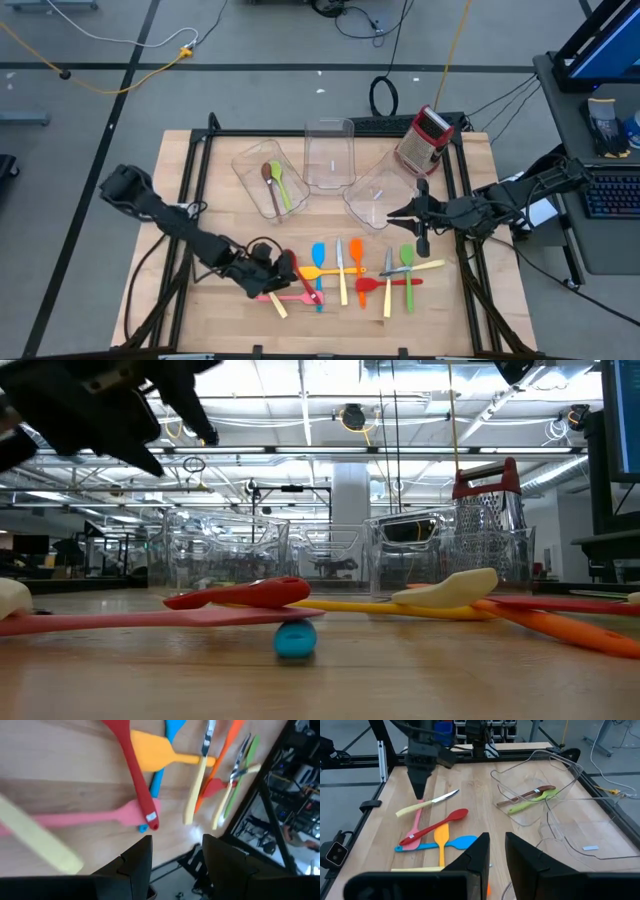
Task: Pick & Place Kitchen Items
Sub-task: Put the red serving spoon into the left transparent bin
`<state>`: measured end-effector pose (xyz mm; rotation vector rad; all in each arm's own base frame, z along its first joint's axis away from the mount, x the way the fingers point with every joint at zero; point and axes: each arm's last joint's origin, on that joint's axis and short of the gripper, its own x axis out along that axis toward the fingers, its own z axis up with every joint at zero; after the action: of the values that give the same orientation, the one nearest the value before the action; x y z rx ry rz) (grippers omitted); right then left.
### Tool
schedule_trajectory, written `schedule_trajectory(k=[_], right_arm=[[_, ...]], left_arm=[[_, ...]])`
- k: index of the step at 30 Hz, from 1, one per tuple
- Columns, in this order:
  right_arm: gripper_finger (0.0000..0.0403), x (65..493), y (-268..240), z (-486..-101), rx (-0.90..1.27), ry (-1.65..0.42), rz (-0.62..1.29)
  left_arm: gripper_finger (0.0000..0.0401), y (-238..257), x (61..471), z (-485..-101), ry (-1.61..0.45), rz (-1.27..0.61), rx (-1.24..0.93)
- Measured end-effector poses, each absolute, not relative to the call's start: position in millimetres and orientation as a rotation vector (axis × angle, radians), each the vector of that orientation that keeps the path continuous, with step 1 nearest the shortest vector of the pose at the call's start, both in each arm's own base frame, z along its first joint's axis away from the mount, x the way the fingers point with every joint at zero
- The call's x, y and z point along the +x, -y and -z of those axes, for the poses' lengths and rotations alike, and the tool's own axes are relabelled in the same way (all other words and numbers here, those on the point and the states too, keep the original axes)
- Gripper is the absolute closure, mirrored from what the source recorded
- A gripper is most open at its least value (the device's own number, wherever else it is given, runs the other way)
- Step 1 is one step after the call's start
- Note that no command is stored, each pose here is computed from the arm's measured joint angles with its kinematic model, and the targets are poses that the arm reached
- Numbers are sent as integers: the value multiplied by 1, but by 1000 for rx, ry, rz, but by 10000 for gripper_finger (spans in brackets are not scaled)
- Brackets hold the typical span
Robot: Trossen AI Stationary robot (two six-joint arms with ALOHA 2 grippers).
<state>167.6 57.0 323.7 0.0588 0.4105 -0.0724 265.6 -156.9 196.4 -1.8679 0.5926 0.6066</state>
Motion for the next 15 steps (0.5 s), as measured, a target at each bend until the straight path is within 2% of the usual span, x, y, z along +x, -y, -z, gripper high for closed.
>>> schedule_trajectory(k=[15], right_arm=[[351, 166, -57, -321, 47, -436, 75]], left_arm=[[224, 158, 299, -174, -595, -712, -1914]])
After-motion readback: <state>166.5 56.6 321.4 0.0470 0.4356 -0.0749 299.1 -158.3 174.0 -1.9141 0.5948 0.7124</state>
